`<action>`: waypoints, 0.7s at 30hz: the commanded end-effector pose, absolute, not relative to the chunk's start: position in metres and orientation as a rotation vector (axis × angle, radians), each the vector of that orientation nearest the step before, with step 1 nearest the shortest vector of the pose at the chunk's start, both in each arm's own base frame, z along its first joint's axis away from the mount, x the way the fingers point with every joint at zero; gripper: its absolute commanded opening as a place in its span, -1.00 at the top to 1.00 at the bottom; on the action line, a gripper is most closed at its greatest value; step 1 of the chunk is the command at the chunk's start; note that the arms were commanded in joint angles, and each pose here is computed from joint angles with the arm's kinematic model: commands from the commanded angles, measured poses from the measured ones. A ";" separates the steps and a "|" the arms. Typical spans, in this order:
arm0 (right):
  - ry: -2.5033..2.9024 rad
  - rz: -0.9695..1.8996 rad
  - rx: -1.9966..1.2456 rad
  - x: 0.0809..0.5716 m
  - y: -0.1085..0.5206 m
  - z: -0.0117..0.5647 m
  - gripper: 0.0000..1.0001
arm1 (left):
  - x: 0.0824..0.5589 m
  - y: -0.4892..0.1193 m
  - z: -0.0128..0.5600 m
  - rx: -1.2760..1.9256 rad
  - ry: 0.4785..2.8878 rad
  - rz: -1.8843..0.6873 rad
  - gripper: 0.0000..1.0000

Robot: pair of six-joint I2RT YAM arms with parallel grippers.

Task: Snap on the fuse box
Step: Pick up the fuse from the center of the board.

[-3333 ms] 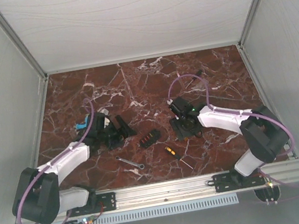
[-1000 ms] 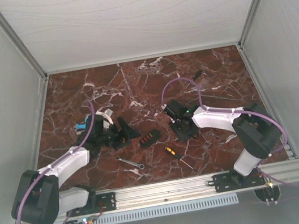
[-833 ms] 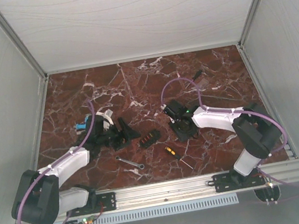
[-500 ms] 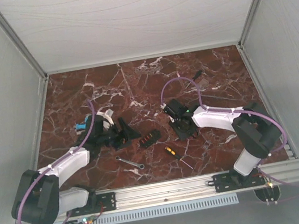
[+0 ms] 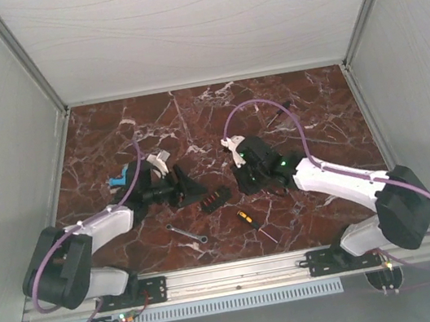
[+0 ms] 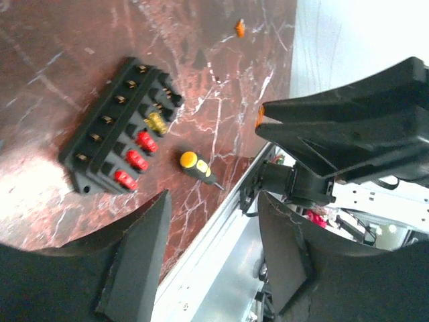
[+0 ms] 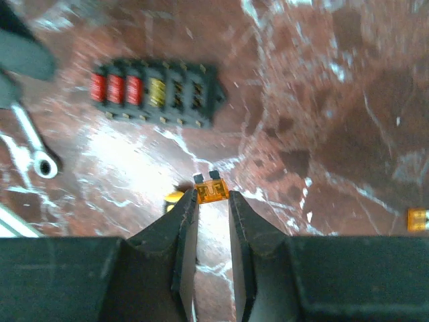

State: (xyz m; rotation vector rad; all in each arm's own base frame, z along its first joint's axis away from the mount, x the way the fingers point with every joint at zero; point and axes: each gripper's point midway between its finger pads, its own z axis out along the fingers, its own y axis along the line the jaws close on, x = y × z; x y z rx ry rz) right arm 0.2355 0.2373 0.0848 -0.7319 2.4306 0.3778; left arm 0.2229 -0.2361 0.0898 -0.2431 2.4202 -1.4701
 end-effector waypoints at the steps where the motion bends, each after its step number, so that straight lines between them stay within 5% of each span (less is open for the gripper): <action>1: 2.201 0.556 -0.801 0.242 0.278 0.138 0.72 | 0.238 -0.262 0.143 -0.052 2.246 -1.642 -0.07; 11: 2.030 0.659 -0.869 0.227 0.311 0.167 0.72 | 0.232 -0.283 0.156 0.044 2.219 -1.682 0.09; 21: 2.019 0.651 -0.858 0.229 0.313 0.169 0.73 | 0.222 -0.294 0.150 0.066 2.248 -1.717 0.47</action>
